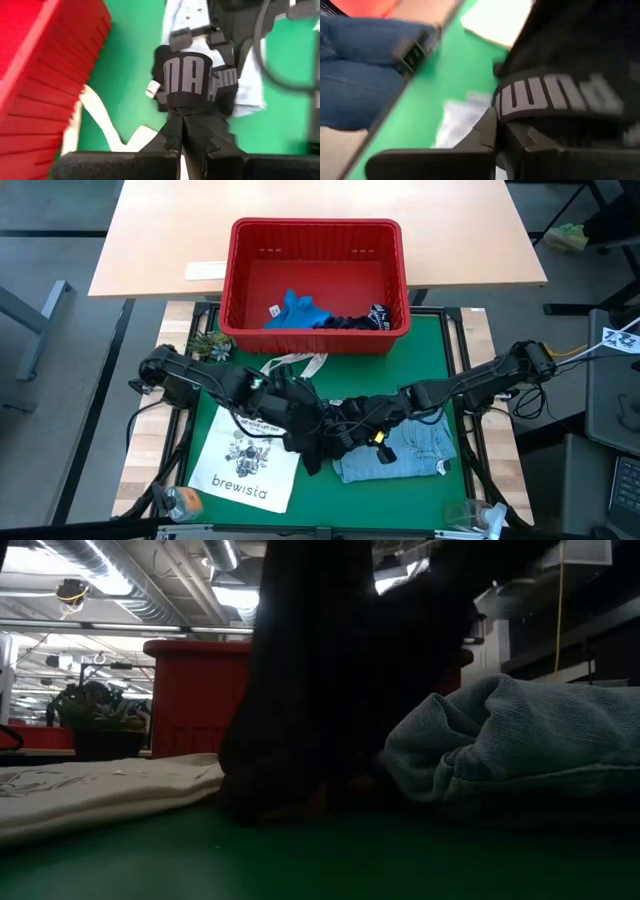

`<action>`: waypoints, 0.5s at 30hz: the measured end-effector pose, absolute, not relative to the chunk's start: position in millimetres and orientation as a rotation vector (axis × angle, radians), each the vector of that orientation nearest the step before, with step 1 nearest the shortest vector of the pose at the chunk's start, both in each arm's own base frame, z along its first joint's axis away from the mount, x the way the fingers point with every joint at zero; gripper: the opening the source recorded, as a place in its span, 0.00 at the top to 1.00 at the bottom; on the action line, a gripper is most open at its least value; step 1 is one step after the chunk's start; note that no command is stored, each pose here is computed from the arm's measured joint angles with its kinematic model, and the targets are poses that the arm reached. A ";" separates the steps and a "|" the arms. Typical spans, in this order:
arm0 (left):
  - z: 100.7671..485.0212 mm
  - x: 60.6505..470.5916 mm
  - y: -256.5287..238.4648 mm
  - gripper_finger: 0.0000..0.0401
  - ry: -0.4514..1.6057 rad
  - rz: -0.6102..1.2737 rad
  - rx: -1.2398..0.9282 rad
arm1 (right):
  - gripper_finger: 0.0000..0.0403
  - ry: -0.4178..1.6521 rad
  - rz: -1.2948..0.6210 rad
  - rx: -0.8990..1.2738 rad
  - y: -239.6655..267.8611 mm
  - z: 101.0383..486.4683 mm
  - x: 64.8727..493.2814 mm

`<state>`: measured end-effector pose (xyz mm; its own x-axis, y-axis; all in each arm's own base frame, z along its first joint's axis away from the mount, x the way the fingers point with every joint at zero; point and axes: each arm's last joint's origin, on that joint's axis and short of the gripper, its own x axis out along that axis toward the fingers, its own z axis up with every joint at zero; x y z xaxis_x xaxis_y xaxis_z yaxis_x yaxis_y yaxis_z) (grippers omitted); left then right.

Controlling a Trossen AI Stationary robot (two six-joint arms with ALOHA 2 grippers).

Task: Fold Laundry from Bin
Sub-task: Fold the black boxer

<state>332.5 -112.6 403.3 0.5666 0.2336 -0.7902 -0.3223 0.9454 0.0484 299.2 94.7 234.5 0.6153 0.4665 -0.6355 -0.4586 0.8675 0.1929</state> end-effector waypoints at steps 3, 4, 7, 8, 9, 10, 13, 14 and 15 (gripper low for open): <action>416.5 319.5 -110.2 1.00 0.890 0.313 -0.200 | 0.99 0.681 0.550 -0.052 95.5 258.7 302.8; 421.5 313.9 -108.5 1.00 0.877 0.318 -0.227 | 0.98 0.669 0.545 -0.068 95.7 266.7 304.2; 430.9 299.8 -103.4 1.00 0.875 0.329 -0.258 | 0.97 0.648 0.521 -0.127 95.1 290.6 306.5; 431.9 296.2 -102.1 1.00 0.888 0.332 -0.253 | 0.98 0.649 0.512 -0.151 94.6 297.6 306.7; 432.5 292.2 -100.7 1.00 0.905 0.336 -0.246 | 0.98 0.639 0.499 -0.172 94.3 305.4 307.4; 431.9 290.0 -99.9 0.99 0.923 0.343 -0.241 | 0.99 0.629 0.487 -0.192 93.9 312.3 308.0; 428.5 284.1 -95.4 0.93 0.990 0.382 -0.226 | 0.98 0.631 0.453 -0.236 92.3 327.9 307.2; 427.4 282.2 -93.2 0.90 1.015 0.394 -0.218 | 0.98 0.622 0.445 -0.242 92.1 333.5 307.3; 426.6 282.2 -91.5 0.87 1.024 0.402 -0.214 | 0.98 0.622 0.440 -0.258 91.7 337.0 306.8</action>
